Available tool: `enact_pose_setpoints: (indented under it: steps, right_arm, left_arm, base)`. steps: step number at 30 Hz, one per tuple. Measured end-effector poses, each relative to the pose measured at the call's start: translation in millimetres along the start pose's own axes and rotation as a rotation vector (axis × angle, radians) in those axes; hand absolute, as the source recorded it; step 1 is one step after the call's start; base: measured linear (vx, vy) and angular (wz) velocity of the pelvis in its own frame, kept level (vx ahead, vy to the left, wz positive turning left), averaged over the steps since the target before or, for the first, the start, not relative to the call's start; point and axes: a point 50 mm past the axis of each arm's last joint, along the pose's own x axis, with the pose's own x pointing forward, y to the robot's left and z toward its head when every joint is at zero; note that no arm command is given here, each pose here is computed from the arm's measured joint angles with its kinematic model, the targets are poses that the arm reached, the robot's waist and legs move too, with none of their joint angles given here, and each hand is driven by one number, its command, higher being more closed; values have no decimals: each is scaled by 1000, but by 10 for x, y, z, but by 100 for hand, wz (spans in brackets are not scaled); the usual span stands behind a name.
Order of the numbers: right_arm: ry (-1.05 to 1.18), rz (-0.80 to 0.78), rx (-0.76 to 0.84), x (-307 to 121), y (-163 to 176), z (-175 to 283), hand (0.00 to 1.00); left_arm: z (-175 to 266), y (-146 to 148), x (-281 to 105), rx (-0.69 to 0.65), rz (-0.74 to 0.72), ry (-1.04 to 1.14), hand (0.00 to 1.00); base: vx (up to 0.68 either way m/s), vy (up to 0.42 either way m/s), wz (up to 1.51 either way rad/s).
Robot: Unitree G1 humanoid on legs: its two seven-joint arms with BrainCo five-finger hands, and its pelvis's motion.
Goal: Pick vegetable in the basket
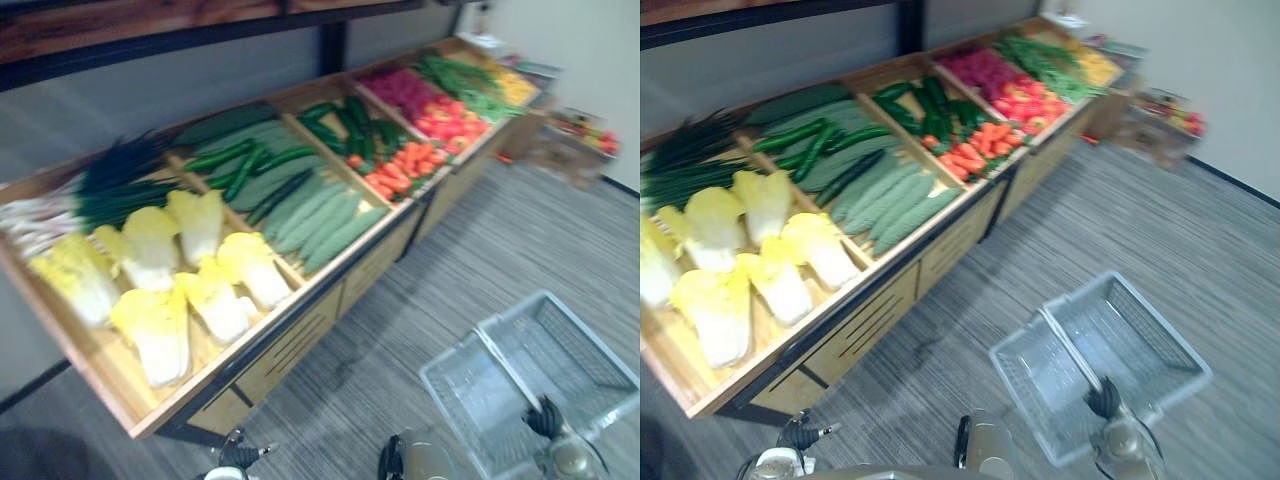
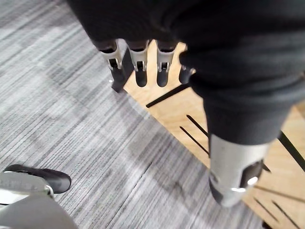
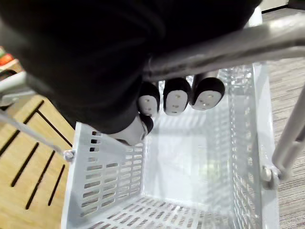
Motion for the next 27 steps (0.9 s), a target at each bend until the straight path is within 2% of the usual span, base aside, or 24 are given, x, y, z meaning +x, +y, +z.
enact_pose_setpoints:
  steps: [2, 4, 5, 7, 10, 13, 20, 27]
  right_arm:
    - [104, -34, 78, -50, -47, -223, 100]
    - [179, -24, 131, -141, 53, -392, 100]
    - [228, -47, 198, -149, 34, -463, 100]
    - [246, -74, 295, -123, 48, -431, 100]
    - [273, -122, 463, -93, 31, -425, 100]
    - [339, -167, 607, -146, 61, -554, 100]
    - [441, -272, 887, -183, 71, -688, 100]
    - [528, -197, 935, -251, 372, -707, 100]
  left_arm:
    - [-120, -38, -33, -54, 8, 44, 0]
    - [-182, -8, -51, -74, 22, 63, 0]
    - [-211, -135, -58, -113, 4, 93, 0]
    - [-202, -213, -64, -156, -8, 96, 0]
    - [-302, -194, -85, -329, 45, 153, 0]
    - [-360, -165, -98, -386, 69, 179, 0]
    - [-475, -212, -152, -539, 140, 242, 0]
    - [-502, -199, -160, -570, 157, 259, 0]
  base:
    - [547, -363, 129]
    - [607, -458, 116]
    - [695, -566, 117]
    - [541, -483, 77]
    - [372, -373, 68]
    - [209, -222, 103]
    - [-33, 68, 65]
    - [-31, 66, -1]
